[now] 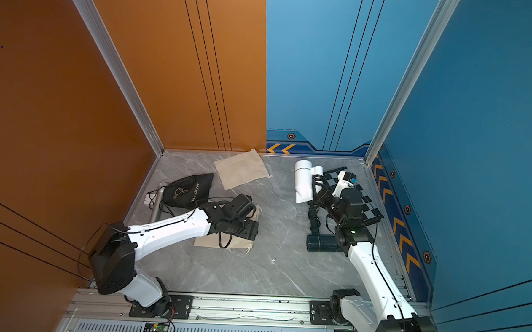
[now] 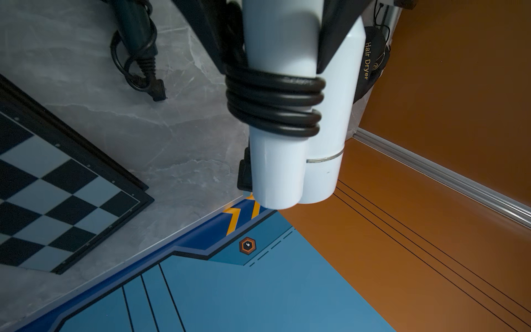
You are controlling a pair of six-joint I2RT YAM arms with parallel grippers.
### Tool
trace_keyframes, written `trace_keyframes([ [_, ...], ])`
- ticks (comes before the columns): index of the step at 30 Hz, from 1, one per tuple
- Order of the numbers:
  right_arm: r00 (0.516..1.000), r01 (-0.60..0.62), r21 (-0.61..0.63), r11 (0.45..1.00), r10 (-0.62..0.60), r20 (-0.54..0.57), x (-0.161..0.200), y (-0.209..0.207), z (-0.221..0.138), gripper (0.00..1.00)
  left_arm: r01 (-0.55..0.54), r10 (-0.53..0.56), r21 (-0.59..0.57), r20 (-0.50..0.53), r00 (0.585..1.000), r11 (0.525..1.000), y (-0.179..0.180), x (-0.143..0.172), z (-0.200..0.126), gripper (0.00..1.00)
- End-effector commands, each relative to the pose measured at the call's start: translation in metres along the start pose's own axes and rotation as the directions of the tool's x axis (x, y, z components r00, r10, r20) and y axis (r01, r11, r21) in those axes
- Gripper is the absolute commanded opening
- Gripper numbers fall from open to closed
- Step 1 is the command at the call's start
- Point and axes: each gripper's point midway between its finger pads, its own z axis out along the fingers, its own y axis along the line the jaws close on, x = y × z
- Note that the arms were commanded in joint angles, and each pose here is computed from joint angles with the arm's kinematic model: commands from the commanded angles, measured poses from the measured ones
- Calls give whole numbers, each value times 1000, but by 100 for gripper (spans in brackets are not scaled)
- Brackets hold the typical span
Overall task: Pack away hair dryers
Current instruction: Open the drawstring bag at the center of the board.
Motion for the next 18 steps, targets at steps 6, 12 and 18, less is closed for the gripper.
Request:
trace_keyframes([
  [6, 999, 48, -51, 998, -48, 2, 0, 11, -28, 23, -55, 52, -212, -21, 998, 976, 15, -19, 28, 78],
  [12, 999, 36, -88, 995, -38, -11, 5, 15, -31, 23, -89, 83, -252, -32, 996, 964, 14, -35, 49, 68],
  [18, 998, 57, -107, 993, -61, -26, 9, 23, -35, 23, -90, 81, -266, -45, 996, 960, 16, -44, 65, 51],
])
